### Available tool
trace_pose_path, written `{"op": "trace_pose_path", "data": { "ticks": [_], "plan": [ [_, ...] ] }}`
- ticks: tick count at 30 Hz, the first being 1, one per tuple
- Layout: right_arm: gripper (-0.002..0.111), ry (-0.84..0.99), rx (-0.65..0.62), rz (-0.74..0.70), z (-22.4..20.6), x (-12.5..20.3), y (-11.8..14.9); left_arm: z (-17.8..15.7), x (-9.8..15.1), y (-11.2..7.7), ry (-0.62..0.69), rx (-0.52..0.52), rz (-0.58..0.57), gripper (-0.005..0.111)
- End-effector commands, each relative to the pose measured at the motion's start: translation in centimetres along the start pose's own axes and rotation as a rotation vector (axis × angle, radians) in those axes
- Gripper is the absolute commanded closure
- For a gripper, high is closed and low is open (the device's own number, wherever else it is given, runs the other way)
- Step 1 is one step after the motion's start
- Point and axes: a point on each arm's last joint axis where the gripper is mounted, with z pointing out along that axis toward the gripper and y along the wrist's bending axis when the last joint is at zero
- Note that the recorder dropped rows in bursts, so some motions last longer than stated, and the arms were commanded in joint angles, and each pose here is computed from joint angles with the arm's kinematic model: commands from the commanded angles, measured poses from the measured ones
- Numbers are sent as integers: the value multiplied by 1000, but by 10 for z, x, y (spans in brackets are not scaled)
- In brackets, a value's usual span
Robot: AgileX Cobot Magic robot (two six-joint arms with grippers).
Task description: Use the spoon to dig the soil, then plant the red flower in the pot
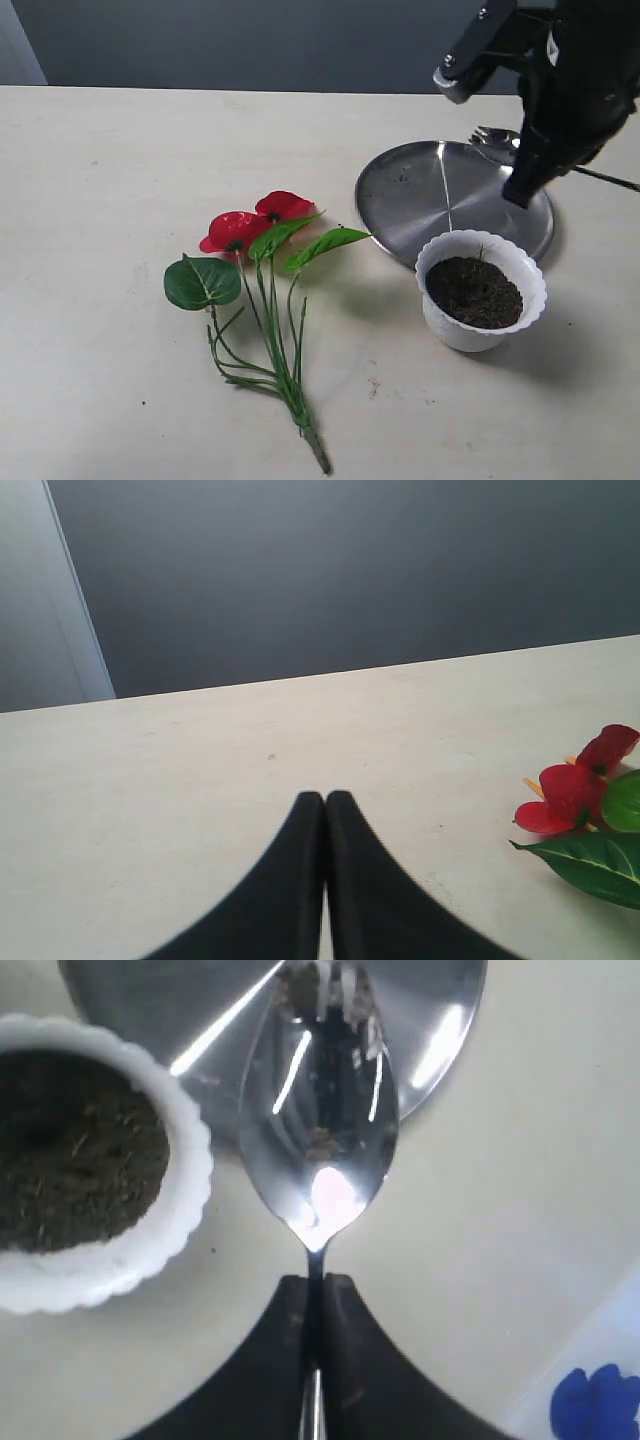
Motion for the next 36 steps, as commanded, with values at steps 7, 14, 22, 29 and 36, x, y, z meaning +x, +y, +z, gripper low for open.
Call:
{"op": "trace_pose_path", "data": {
  "ticks": [7,14,22,29,36],
  "plan": [
    [109,155,36,-372,29,35,54,0,-2,0,-17,5,1,106],
    [109,216,260,-624,33,21,64,0,-2,0,-17,5,1,106],
    [109,301,331,-894,53,-1,85,0,-2,0,-17,5,1,106],
    [109,365,376,-1076,72,-17,108,0,-2,0,-17,5,1,106],
    [109,434,386,-1304,88,-28,130,0,-2,0,-17,5,1,106]
  ]
}}
